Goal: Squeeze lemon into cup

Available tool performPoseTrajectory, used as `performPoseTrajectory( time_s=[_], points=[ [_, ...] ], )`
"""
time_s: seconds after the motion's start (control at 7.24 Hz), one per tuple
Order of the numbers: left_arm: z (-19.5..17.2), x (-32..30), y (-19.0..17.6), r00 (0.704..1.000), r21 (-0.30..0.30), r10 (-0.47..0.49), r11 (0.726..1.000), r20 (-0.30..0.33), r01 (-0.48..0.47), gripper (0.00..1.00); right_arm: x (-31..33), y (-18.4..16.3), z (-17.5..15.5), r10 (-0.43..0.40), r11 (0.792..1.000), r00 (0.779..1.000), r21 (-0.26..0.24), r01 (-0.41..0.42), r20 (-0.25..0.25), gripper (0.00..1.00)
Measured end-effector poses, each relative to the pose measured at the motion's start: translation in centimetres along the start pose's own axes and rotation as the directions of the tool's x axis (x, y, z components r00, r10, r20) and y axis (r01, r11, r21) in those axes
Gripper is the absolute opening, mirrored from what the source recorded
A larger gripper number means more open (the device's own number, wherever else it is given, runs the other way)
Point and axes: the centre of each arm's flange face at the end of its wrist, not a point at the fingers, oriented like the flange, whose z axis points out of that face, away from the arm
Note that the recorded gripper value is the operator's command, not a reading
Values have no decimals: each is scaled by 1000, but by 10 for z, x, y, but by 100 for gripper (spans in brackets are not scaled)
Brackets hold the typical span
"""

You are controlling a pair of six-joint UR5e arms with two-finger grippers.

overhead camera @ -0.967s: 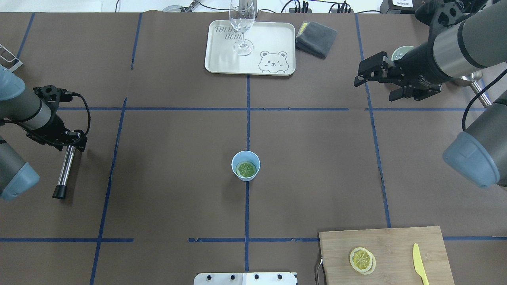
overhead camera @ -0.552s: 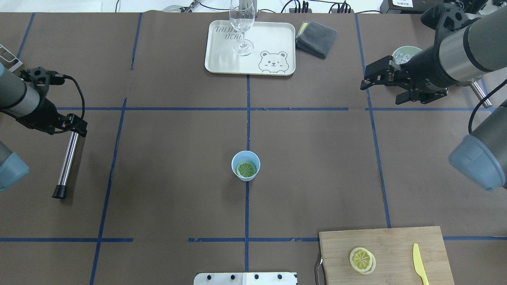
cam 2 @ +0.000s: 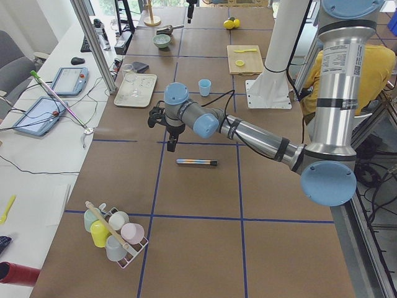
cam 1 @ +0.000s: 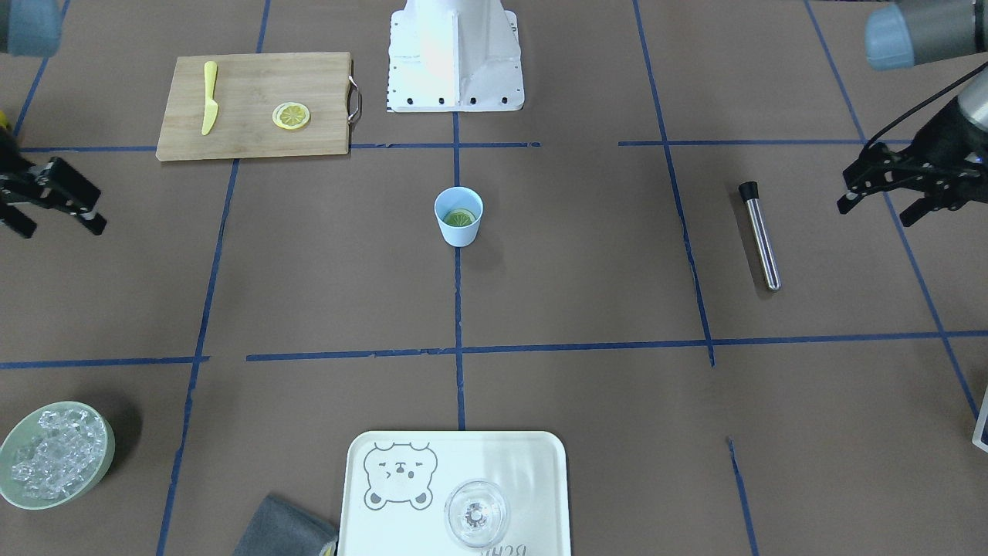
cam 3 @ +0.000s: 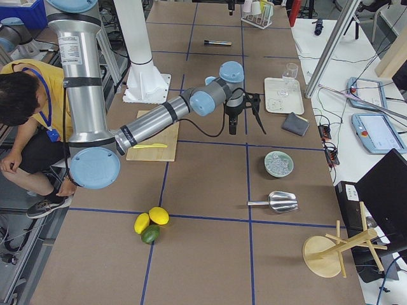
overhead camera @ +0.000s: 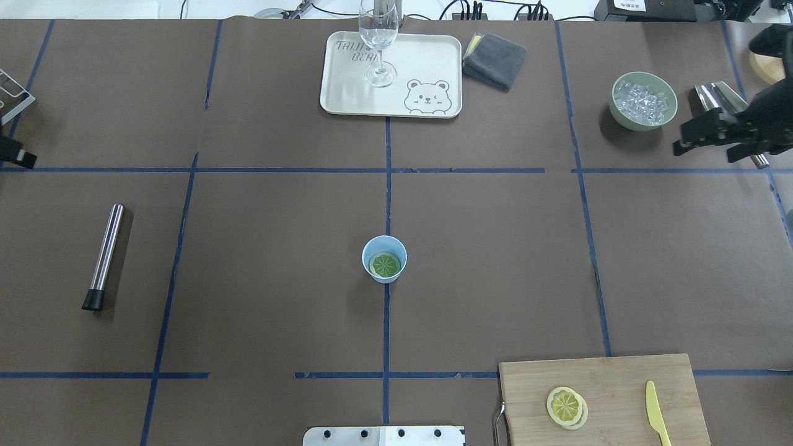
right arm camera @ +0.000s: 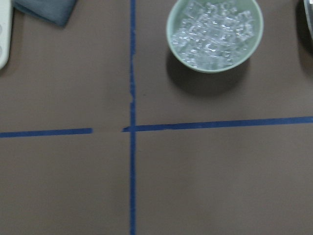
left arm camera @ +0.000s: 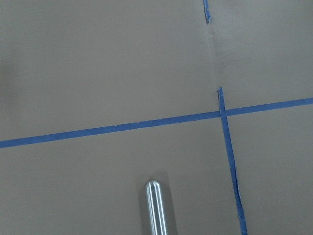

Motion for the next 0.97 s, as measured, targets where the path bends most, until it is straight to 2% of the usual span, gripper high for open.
performPoseTrajectory(
  time_s=[0.28, 0.55, 0.83, 0.97],
  points=[
    [-14, -85, 25, 996, -1, 70, 998, 50, -70, 100, 102, -6, 1, -99, 994, 995, -46, 98, -16, 100],
    [-24, -187, 58, 992, -13, 66, 998, 108, -65, 100, 160, -5, -16, -176, 981, 983, -90, 171, -53, 100],
    [-28, -222, 81, 993, -46, 20, 999, 118, -15, 100, 176, -4, -19, -217, 971, 970, -129, 203, -112, 100],
    [-35, -221, 80, 993, -62, -12, 998, 118, 19, 100, 176, -4, -18, -227, 968, 966, -138, 210, -123, 100]
  ],
)
